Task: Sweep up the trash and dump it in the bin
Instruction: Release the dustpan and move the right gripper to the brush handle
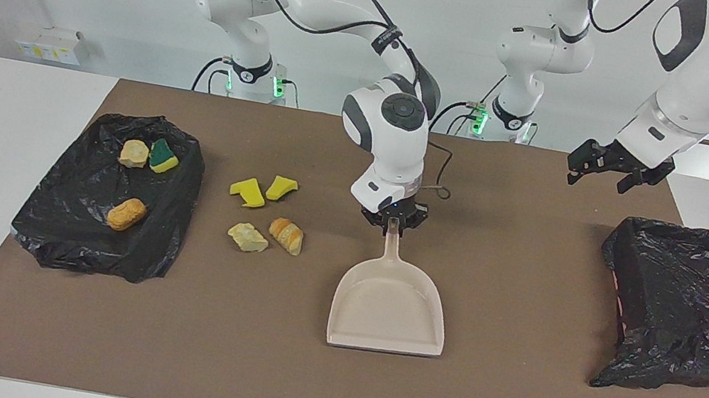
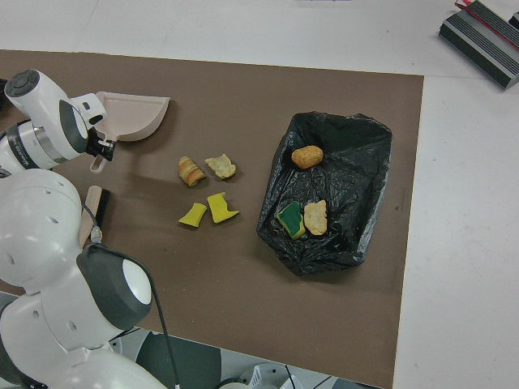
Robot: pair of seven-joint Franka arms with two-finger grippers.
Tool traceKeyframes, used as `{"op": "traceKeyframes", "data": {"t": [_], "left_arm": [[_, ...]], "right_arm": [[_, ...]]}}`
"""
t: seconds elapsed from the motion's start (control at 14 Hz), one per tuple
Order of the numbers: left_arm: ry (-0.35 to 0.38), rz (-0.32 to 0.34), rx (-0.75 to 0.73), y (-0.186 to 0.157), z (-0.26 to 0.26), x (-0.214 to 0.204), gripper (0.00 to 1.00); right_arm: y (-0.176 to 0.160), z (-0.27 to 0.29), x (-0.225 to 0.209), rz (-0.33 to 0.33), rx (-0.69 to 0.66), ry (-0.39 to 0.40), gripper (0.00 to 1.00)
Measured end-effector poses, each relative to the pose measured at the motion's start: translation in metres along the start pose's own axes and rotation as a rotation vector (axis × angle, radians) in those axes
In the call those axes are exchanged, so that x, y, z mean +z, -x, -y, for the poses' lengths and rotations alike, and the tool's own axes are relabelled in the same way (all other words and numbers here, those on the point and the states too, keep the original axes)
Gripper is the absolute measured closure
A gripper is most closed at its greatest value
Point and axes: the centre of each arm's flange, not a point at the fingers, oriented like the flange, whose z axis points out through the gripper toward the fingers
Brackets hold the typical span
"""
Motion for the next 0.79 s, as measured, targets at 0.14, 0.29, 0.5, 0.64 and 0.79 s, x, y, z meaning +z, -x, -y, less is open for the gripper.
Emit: {"op": "traceKeyframes", "data": {"t": [0.14, 0.29, 0.5, 0.64, 0.79], "left_arm": [[0.000, -0.015, 0.008, -0.002, -0.004, -0.001, 0.00], [0.001, -0.045, 0.013, -0.005, -0.008, -0.001, 0.00], [0.001, -0.059, 0.024, -0.006, -0.020, 0.000, 0.00], [0.003, -0.076, 0.016, -0.008, -0.028, 0.000, 0.00], [0.008, -0.099, 0.025, -0.012, -0.036, 0.002, 0.00]], "right_arm": [[0.002, -0.002, 0.005, 0.005, 0.001, 0.004, 0.68], [0.002, -0.002, 0.008, 0.000, 0.001, 0.001, 0.68], [0.002, -0.001, 0.007, -0.005, -0.017, 0.000, 0.64], [0.000, -0.005, 0.001, -0.009, -0.020, 0.000, 0.48], [-0.011, -0.028, -0.021, 0.007, 0.006, 0.016, 0.22]]}}
